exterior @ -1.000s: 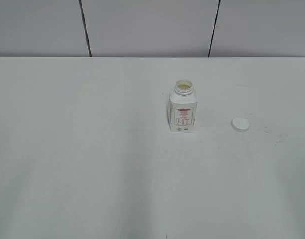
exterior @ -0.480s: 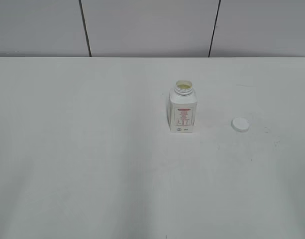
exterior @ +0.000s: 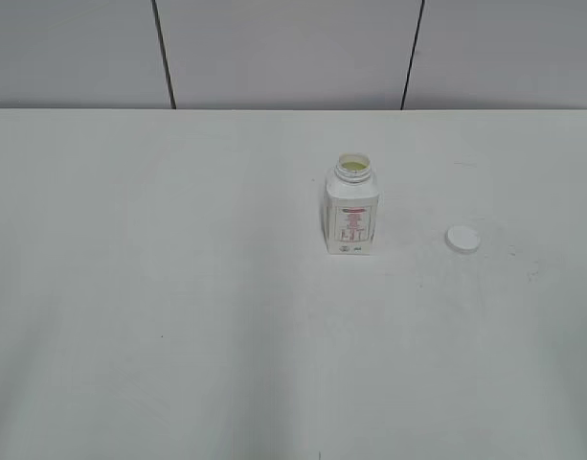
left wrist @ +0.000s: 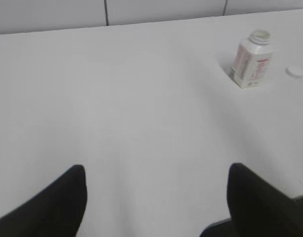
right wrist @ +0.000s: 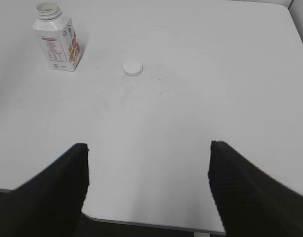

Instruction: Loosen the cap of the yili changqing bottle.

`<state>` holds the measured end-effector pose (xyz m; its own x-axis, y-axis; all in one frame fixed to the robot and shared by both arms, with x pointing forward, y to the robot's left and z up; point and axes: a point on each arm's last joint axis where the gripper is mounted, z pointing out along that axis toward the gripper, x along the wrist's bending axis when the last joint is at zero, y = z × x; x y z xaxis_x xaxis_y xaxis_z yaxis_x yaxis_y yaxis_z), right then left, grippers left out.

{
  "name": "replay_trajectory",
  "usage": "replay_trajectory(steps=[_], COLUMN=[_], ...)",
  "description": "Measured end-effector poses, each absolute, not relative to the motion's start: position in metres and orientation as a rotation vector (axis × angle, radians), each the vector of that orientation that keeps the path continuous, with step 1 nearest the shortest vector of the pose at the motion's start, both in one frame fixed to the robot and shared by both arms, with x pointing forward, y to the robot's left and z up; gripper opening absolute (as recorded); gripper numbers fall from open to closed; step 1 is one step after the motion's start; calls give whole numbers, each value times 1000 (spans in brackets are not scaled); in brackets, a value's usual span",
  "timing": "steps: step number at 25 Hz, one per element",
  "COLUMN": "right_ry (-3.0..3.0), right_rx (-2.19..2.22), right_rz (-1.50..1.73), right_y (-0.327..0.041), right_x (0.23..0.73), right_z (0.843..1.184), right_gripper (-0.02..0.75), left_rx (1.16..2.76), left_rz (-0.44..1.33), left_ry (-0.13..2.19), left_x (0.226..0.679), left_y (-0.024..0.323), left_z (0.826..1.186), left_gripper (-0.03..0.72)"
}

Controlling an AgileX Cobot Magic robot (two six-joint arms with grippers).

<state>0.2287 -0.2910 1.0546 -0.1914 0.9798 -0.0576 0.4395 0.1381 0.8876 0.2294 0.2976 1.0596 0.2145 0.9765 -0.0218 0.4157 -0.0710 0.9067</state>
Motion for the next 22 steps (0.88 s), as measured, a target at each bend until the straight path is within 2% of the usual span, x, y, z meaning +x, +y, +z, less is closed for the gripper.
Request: replay_trajectory(steps=[9, 22], right_ry=[1717, 1717], right_rx=[1388, 1389], right_rz=[992, 992], right_y=[-291, -291], right_x=[229, 229], right_z=[1055, 1055], right_gripper=[592, 592], left_rx=[1523, 1518], left_rz=[937, 941], left_ry=[1505, 1512], left_x=[230, 230], left_y=[296, 296], left_z=[1060, 1060], left_gripper=[533, 533])
